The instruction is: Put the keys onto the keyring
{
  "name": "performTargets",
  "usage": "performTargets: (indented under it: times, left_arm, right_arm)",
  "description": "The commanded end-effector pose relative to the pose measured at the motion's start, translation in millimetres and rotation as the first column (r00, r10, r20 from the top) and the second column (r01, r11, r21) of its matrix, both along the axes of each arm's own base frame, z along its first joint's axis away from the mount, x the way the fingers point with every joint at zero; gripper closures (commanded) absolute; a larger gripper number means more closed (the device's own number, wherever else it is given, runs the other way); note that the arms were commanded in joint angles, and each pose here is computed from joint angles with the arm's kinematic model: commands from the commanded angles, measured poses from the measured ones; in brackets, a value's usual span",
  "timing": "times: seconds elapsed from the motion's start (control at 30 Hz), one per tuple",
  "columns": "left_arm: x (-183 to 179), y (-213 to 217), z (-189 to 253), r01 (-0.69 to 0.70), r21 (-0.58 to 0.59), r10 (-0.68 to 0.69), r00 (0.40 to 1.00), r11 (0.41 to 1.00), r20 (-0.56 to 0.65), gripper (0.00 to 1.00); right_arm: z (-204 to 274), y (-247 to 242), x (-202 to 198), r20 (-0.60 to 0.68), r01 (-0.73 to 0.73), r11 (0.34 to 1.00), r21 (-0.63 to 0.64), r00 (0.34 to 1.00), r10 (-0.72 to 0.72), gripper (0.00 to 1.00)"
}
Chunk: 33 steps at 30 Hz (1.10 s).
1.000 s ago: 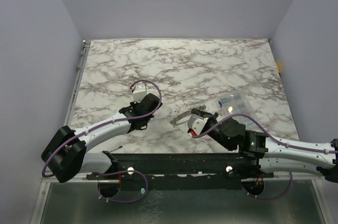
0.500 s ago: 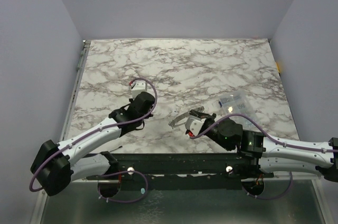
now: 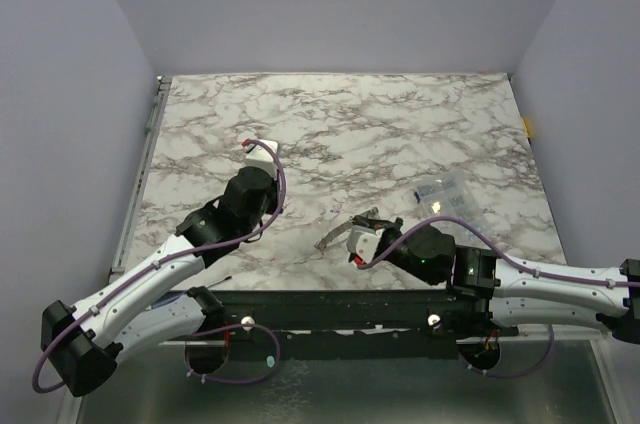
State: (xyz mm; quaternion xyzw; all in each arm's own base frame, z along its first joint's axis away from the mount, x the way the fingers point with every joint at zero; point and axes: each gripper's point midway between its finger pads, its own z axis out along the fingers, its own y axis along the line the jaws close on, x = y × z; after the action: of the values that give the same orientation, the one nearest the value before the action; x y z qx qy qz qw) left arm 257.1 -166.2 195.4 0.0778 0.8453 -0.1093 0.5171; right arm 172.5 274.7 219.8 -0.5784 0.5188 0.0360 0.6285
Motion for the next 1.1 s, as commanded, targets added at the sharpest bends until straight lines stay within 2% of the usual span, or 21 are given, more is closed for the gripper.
performTargets:
  times: [0.0,0.17,0.3,0.43,0.6,0.83,0.97,1.07]
  left_arm:
    - [4,-7,35,0.119,0.051,-0.125,0.983,0.992,0.135,1.0]
    - [4,-20,56,0.214,0.036,-0.216,0.94,0.976,0.264,1.0]
    - [-2,-34,62,0.324,0.083,-0.332,0.876,0.942,0.349,1.0]
    - [-12,-47,69,0.429,0.144,-0.446,0.778,0.892,0.443,1.0]
    - [-25,-64,83,0.536,0.215,-0.563,0.655,0.816,0.505,1.0]
    - [-55,-98,84,0.707,0.349,-0.753,0.395,0.615,0.526,1.0]
    - [-66,-102,72,0.742,0.362,-0.78,0.334,0.564,0.529,1.0]
    - [-72,-101,68,0.747,0.367,-0.78,0.312,0.554,0.543,1.0]
  right_arm:
    - [12,11,-9,-0.016,-0.073,0.997,0.012,0.997,0.073,0.99]
    - [19,18,-15,-0.015,-0.123,0.992,0.016,0.992,0.123,0.99]
    - [20,21,-20,-0.033,-0.162,0.987,-0.026,0.986,0.161,0.99]
    - [25,25,-27,-0.063,-0.209,0.976,-0.064,0.977,0.205,0.99]
    - [39,29,-32,-0.048,-0.253,0.964,-0.083,0.967,0.25,0.99]
    - [33,27,-46,-0.063,-0.332,0.938,-0.103,0.943,0.327,0.99]
    - [22,24,-51,-0.085,-0.349,0.932,-0.099,0.936,0.341,0.99]
    - [16,23,-50,-0.09,-0.345,0.932,-0.107,0.937,0.337,0.99]
